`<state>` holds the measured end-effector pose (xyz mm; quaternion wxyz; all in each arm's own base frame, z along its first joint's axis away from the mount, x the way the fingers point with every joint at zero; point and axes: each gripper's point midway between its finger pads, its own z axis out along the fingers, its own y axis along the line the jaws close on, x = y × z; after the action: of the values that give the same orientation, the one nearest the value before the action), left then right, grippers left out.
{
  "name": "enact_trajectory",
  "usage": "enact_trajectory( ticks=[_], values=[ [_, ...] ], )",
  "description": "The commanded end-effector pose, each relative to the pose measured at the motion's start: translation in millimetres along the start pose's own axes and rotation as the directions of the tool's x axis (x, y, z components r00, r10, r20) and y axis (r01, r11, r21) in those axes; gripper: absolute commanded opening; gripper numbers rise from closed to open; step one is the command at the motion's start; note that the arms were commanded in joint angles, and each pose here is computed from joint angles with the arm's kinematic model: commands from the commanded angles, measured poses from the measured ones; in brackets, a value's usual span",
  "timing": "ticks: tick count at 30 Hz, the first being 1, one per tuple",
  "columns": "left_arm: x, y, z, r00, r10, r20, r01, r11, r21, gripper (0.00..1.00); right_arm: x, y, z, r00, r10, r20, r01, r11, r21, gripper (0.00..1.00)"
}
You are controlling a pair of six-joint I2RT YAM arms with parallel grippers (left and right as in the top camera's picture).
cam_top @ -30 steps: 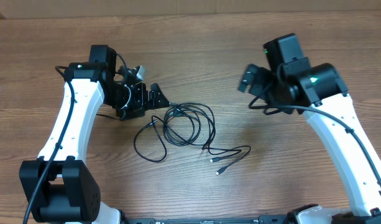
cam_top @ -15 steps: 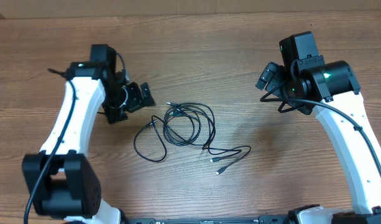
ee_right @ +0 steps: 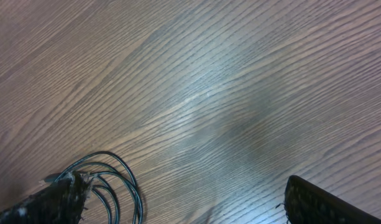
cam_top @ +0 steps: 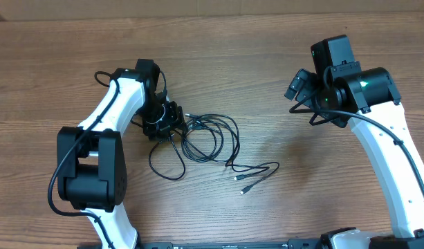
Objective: Untangle cables
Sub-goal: 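Lower the left gripper and grasp a cable end near the bundle, then lift the held cable with the left gripper and pull it up-left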
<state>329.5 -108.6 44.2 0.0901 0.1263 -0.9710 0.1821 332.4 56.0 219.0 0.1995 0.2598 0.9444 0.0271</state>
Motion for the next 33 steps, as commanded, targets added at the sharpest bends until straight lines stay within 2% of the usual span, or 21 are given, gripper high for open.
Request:
enact_trajectory(
  ticks=[1, 5, 7, 10, 12, 15, 19, 22, 28, 33],
  values=[
    [-3.5, -5.9, -0.7, 1.0, 0.011, 0.005, -0.011, 1.0, 0.026, 0.66, -3.2, -2.0, -2.2, 1.0, -0.002, 0.019, 0.002, 1.0, 0.008, 1.0],
    [-7.6, -7.5, -0.7, 1.0, 0.019, 0.021, -0.02, 0.999, 0.033, 0.63, -3.2, -2.0, -2.2, 1.0, -0.002, 0.019, 0.002, 1.0, 0.008, 1.0],
    [-7.0, -8.3, -0.7, 1.0, 0.019, 0.019, -0.02, 0.999, 0.037, 0.45, -3.2, -2.0, -2.2, 1.0, -0.002, 0.019, 0.002, 1.0, 0.008, 1.0],
    [-3.3, -11.9, -0.9, 1.0, 0.016, 0.001, -0.016, 0.998, 0.061, 0.36, -3.2, -2.0, -2.2, 1.0, -0.002, 0.019, 0.002, 1.0, 0.008, 1.0],
    [-2.8, -13.2, -1.1, 1.0, 0.016, -0.002, -0.016, 0.998, 0.068, 0.26, -3.2, -2.0, -2.2, 1.0, -0.002, 0.019, 0.002, 1.0, 0.008, 1.0],
    [-3.5, -13.5, -1.1, 1.0, 0.018, 0.001, -0.018, 0.997, 0.069, 0.04, -3.1, -2.1, -2.2, 1.0, -0.002, 0.018, 0.002, 1.0, 0.008, 1.0],
    [-8.0, -18.1, -7.3, 1.0, 0.025, 0.018, -0.026, 0.997, 0.075, 0.04, -3.1, -2.1, -2.2, 1.0, -0.002, 0.018, 0.002, 1.0, 0.008, 1.0],
    [-10.2, -32.2, -29.7, 0.995, 0.087, 0.038, -0.09, 0.991, 0.095, 0.04, -3.2, -2.0, -2.2, 1.0, -0.002, 0.019, 0.002, 1.0, 0.008, 1.0],
    [8.3, -95.1, -114.7, 0.96, 0.26, 0.106, -0.277, 0.94, 0.198, 0.04, -3.2, -2.0, -2.2, 1.0, -0.002, 0.019, 0.002, 1.0, 0.008, 1.0],
    [35.2, -158.5, -194.7, 0.881, 0.385, 0.276, -0.46, 0.834, 0.305, 0.04, -3.2, -2.0, -2.2, 1.0, -0.002, 0.019, 0.002, 1.0, 0.008, 1.0]
  ],
)
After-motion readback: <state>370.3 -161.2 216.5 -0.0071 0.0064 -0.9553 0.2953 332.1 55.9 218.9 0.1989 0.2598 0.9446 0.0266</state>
